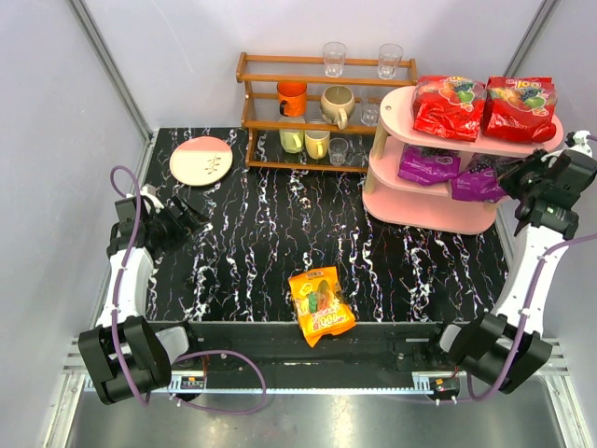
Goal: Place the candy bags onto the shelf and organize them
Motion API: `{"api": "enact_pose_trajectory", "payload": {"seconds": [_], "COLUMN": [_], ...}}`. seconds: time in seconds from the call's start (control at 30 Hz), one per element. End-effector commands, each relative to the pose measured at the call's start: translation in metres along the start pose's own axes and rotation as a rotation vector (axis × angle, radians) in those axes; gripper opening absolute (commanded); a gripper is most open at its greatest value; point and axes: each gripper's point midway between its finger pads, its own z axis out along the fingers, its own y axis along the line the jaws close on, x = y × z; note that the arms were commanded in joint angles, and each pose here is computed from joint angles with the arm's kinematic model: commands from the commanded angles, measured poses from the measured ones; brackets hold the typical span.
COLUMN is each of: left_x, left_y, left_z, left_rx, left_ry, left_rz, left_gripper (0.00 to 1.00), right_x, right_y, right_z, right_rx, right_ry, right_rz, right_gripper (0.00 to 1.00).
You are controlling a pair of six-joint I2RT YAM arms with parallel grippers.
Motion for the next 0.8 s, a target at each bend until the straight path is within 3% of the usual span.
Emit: {"api": "enact_pose_trajectory", "payload": {"seconds": [0.0,0.77], "left_x": [-0.012,-0.013], "left_y": [-0.009,-0.012], "left_z": [0.0,-0.003], "left_rx": [0.041,0.053], "left_ry": [-0.035,-0.044], "left_rz": [0.015,0.02], "left_gripper": [0.99,0.99], "right_x": [-0.032,-0.011], "right_y": [0.028,-0.009], "right_z": [0.006,0.052], "right_rx": [-0.159,-0.211], "right_ry": [-0.085,0.084], "right_rz": [-0.027,0.041], "right_gripper": [0.0,0.0]}}
